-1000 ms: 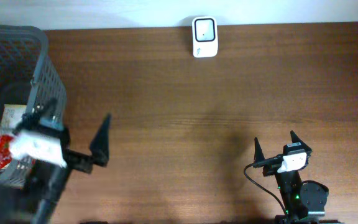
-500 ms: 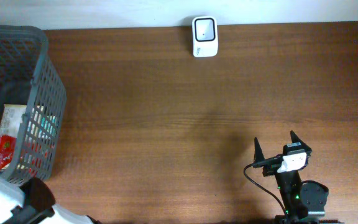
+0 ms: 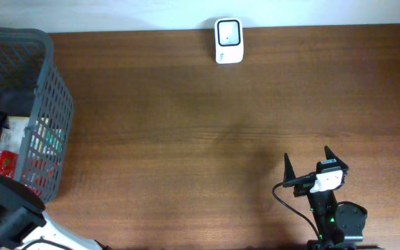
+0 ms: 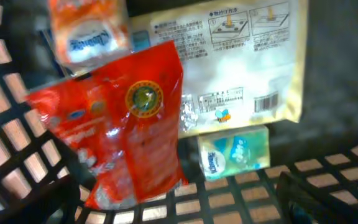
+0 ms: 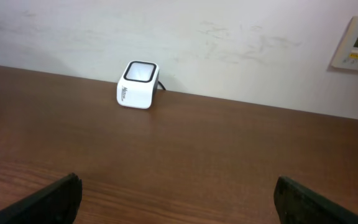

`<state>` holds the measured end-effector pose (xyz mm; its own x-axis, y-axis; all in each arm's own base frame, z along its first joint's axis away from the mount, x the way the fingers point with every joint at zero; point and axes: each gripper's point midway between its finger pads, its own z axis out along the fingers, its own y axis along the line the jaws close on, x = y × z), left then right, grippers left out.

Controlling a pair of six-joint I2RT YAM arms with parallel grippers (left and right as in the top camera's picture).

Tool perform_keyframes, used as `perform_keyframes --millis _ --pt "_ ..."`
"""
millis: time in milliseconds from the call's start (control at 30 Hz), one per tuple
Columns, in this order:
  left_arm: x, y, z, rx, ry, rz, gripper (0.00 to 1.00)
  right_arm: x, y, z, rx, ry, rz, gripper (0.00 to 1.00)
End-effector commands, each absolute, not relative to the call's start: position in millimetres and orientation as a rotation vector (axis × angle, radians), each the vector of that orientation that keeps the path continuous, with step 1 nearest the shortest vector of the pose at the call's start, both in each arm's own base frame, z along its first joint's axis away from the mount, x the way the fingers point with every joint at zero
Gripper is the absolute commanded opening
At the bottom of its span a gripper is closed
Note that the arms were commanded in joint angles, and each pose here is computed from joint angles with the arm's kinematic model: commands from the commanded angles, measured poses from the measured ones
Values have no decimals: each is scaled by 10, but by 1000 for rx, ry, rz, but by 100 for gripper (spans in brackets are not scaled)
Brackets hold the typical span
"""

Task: Scan the item barcode
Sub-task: 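Reach the left gripper into the basket and grasp the red snack bag, then lift the red snack bag out and drop it on the table center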

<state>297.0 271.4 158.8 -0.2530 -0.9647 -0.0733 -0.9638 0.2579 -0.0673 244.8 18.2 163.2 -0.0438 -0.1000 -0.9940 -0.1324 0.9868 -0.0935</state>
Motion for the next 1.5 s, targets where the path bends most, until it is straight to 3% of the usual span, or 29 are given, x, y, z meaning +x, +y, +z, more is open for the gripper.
perform_keyframes --millis 0,267,333,367,433,500,700,933,1067,1267,1467 --pt "2918 2630 1318 -1865 2466 2 99 2446 200 1601 -178 1621 43 99" --pt "2628 2530 767 -1956 2542 102 98 2446 200 1601 -178 1621 43 98" --pt "2630 2532 735 -1954 2540 102 72 2446 200 1601 -178 1621 43 99" --pt "2640 2540 734 -1951 2536 102 54 2446 200 1601 -178 1621 43 98" --pt "2651 2550 733 -1947 2531 103 39 2446 200 1601 -178 1621 43 98" --pt "2668 2563 732 -1942 2524 102 0 2446 201 1601 -179 1621 43 99" --pt "3057 2450 1144 -1858 2459 -200 0 2446 200 1601 -178 1621 43 99" --pt "3398 2579 3065 -1486 2148 -201 0 2446 200 1601 -178 1621 43 99" --pt "3330 2060 4035 -1219 2028 -187 0 2446 200 1601 -178 1621 43 99" --pt "3631 166 3981 -631 2379 -369 0 2446 200 1601 -178 1621 43 99" --pt "3872 -1350 2774 -174 2791 -237 0 2446 200 1601 -178 1621 43 99"
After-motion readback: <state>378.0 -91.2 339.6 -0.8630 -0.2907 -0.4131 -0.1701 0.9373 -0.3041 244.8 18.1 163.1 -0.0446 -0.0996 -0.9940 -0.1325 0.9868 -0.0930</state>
